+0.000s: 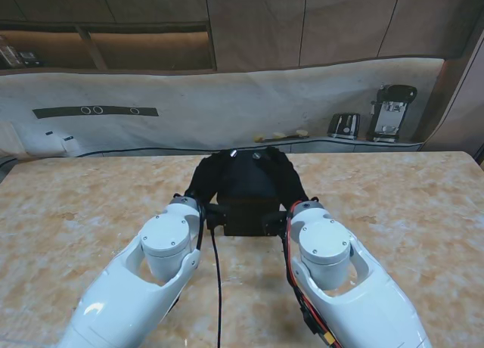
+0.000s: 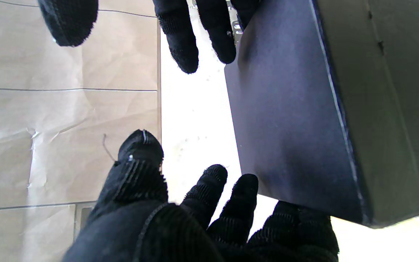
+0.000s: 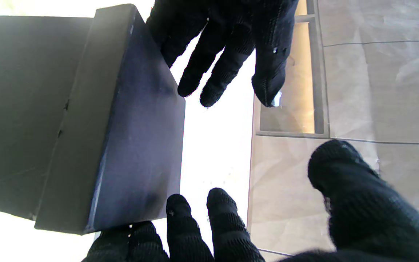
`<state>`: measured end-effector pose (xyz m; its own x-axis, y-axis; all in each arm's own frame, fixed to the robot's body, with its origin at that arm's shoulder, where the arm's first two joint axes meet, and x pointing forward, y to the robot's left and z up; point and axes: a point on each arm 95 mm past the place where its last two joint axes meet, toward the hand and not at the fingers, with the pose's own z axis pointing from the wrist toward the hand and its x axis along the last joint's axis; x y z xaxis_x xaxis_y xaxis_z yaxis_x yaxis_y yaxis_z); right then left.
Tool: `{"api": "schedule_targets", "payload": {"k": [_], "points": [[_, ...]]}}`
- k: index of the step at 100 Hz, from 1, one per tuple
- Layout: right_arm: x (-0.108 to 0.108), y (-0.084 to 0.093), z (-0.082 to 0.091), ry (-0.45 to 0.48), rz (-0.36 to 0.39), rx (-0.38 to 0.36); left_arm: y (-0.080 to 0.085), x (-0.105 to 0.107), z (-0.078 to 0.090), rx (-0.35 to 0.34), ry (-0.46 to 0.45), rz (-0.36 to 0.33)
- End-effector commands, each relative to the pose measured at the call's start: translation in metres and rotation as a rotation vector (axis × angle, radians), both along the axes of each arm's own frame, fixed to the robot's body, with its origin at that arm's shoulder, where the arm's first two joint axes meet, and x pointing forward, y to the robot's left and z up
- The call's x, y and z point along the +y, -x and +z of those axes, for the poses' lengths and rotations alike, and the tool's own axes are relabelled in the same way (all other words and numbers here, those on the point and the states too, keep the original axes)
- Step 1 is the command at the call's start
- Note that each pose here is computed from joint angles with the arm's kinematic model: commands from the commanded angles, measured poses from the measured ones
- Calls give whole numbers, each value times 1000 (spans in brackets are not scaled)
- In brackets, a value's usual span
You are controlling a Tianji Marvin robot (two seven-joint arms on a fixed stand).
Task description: Pack mini donuts into a plastic bag, tie the opening and put the bag into the gift box
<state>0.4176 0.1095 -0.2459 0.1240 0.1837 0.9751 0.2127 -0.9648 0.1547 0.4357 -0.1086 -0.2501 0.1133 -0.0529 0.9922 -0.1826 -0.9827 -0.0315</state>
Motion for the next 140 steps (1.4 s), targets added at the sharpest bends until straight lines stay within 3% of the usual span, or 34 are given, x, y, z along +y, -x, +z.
{"api": "schedule_targets", "payload": {"k": [1,81,140], "points": [[13,5,-1,-20,43,16,2,-11,3,1,20,-38],[6,-4,-10,33,16,65,-11,-7,1,4,-18,-96],[0,-7,-7,67,23,30,-11,0,-4,-3,-64,-103]]}}
